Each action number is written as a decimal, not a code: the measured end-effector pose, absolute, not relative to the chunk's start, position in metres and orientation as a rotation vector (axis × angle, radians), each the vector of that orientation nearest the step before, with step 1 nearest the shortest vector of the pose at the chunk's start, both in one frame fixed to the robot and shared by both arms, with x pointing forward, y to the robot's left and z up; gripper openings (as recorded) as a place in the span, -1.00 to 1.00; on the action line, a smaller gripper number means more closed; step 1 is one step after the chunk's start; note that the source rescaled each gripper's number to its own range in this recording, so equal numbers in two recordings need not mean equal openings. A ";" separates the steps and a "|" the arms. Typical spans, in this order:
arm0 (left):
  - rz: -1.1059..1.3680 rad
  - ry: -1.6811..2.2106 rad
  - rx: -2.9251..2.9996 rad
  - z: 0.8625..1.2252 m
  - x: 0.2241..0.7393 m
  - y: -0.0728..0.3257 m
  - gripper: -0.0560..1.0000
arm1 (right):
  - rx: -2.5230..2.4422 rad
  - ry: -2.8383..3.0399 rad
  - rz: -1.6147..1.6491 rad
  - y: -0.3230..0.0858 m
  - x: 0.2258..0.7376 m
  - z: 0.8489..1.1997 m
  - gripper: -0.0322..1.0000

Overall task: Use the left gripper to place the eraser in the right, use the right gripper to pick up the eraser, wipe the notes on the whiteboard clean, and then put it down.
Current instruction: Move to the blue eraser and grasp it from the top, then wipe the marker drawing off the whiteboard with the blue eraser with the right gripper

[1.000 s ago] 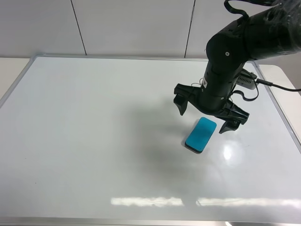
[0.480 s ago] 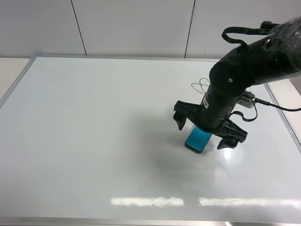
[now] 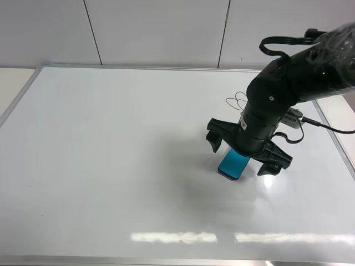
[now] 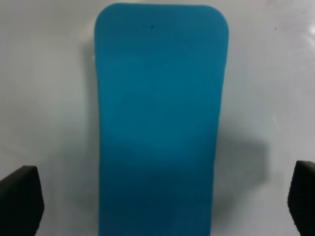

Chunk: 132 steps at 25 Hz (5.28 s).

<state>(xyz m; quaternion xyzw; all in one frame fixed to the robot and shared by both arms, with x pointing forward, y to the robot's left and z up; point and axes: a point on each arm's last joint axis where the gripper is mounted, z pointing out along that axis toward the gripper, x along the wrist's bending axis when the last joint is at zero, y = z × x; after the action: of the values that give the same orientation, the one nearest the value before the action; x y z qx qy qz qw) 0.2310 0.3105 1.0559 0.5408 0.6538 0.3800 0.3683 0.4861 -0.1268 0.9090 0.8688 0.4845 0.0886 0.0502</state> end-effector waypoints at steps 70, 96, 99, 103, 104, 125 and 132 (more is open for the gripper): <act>0.976 1.678 1.388 1.056 0.231 0.311 1.00 | 2.290 1.990 0.346 -0.101 0.667 0.932 -0.90; 0.976 1.678 1.388 1.056 0.231 0.311 1.00 | 2.141 1.974 0.069 -0.137 0.696 0.911 -0.90; 0.976 1.678 1.388 1.056 0.231 0.311 1.00 | 2.153 1.949 0.054 -0.154 0.702 0.912 -0.90; 0.976 1.678 1.388 1.056 0.231 0.311 1.00 | 2.168 1.932 0.016 -0.177 0.707 0.912 -0.90; 0.976 1.678 1.388 1.056 0.231 0.311 1.00 | 2.173 1.930 0.005 -0.184 0.708 0.912 -0.90; 0.976 1.678 1.388 1.056 0.231 0.311 1.00 | 1.839 2.282 0.021 -0.115 0.686 0.911 -0.90; 0.976 1.678 1.388 1.056 0.231 0.311 1.00 | 1.754 2.357 0.047 -0.083 0.671 0.909 -0.90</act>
<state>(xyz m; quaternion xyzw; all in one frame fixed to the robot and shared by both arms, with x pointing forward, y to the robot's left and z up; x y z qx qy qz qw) 0.2310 0.3105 1.0560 0.5407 0.6537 0.3802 0.3685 0.6712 -0.0825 0.9086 0.5937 0.7981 0.0158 0.1014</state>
